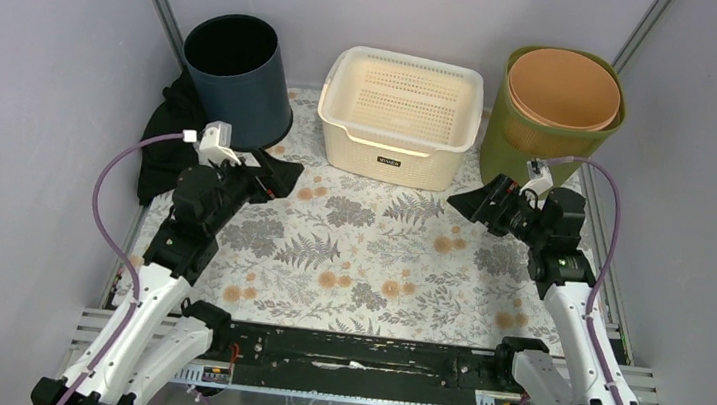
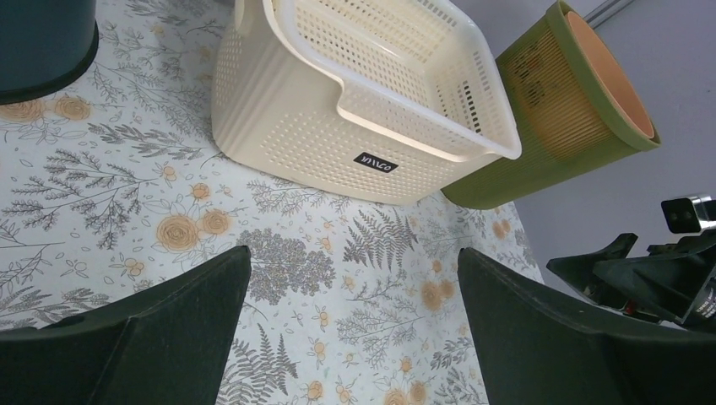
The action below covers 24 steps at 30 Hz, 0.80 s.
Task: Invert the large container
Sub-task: Adjust the container at the center of the board.
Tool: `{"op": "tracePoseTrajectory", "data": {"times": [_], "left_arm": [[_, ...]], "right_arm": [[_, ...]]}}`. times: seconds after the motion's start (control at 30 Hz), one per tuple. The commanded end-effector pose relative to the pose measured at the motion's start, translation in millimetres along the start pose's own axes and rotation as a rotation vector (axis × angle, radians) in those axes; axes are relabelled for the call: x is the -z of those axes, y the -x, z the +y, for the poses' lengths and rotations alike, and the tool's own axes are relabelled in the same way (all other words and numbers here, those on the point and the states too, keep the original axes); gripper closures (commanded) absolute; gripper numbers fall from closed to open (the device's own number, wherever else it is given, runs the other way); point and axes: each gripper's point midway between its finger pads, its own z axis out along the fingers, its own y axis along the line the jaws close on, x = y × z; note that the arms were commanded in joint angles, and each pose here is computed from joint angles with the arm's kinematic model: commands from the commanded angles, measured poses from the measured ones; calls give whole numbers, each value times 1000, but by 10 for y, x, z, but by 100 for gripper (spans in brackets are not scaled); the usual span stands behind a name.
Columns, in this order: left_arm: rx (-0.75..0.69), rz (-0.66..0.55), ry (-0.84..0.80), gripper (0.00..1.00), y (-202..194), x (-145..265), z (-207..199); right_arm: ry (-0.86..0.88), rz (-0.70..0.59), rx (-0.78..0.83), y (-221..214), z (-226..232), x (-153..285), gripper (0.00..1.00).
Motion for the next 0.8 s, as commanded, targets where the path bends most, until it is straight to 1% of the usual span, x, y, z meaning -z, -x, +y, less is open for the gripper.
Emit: {"op": "tracePoseTrajectory", "data": {"times": [0.0, 0.17, 0.33, 0.43, 0.53, 0.67, 0.77], "left_arm": [[14, 3, -39, 0, 34, 20, -112], [46, 69, -52, 0, -81, -32, -138], [45, 85, -80, 0, -115, -28, -179], [41, 113, -64, 0, -147, -62, -155], [62, 131, -37, 0, -188, -105, -106], [85, 147, -31, 0, -234, -135, -85], [112, 144, -3, 0, -229, -126, -54]], "right_arm": [[25, -35, 18, 96, 135, 45, 1], [15, -11, -10, 61, 99, 19, 1], [4, -8, 41, 99, 133, 60, 1], [0, -7, 74, 167, 188, 82, 1], [30, -3, 98, 223, 288, 92, 1], [147, 6, 117, 277, 532, 89, 1], [167, -15, 132, 383, 630, 84, 1]]}}
